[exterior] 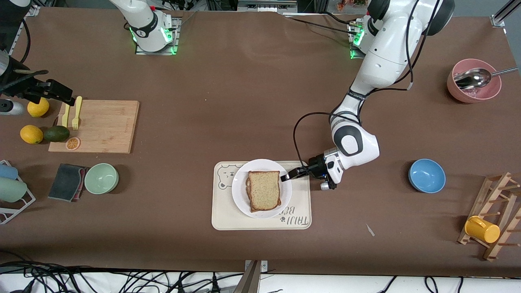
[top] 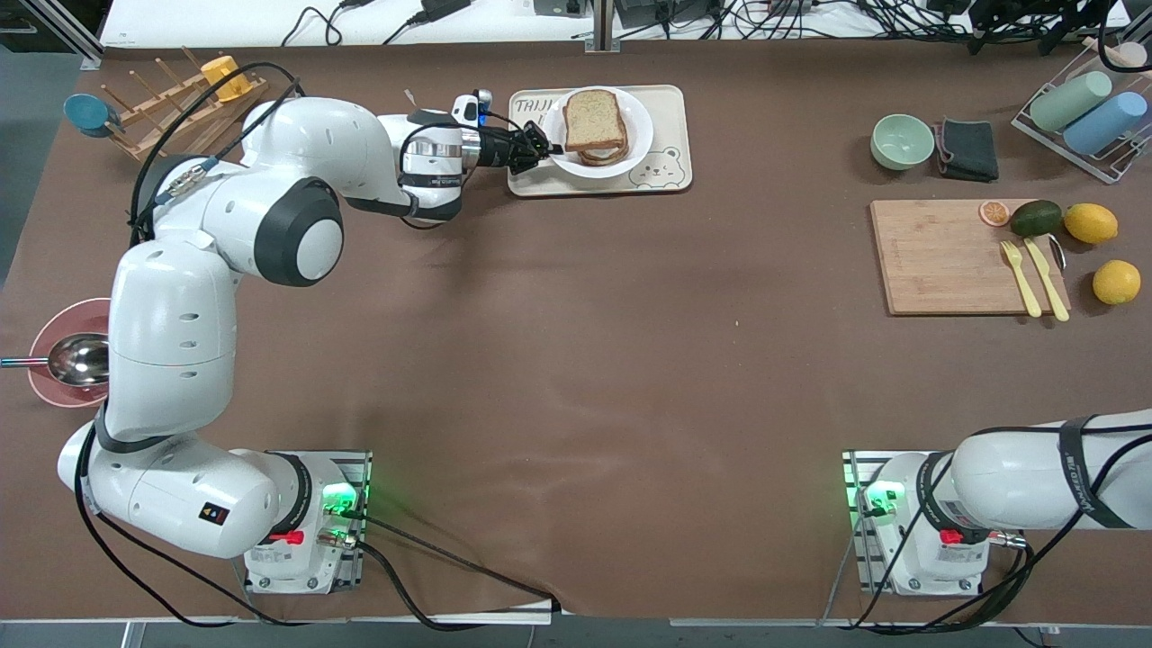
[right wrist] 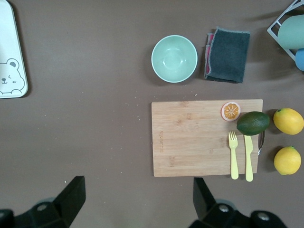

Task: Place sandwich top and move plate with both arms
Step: 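Slide the plate with the left gripper onto the bear tray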

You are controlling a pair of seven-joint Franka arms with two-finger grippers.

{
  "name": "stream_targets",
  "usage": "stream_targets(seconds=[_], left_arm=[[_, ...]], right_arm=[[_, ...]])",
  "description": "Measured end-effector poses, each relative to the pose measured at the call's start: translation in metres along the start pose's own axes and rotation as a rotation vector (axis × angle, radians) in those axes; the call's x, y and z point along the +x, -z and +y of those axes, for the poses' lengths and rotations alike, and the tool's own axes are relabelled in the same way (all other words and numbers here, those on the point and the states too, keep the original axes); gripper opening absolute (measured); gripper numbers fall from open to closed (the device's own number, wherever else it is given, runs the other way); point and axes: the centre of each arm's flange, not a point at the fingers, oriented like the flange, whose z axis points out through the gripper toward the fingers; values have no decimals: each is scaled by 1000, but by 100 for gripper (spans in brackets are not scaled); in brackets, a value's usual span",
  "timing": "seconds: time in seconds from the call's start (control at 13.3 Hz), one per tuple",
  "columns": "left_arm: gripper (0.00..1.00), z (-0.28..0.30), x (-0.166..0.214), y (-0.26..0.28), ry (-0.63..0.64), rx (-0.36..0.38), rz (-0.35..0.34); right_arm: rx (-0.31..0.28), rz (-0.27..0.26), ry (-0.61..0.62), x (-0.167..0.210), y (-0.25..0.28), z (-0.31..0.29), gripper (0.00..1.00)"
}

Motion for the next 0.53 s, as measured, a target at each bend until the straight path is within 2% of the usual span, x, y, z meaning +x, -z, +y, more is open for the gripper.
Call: stream_targets(seconds=[0.53], left_arm=[[5,-5,-1,-3,2,7,-1]], right_arm=[[0,-11,0,-2,0,0,100]])
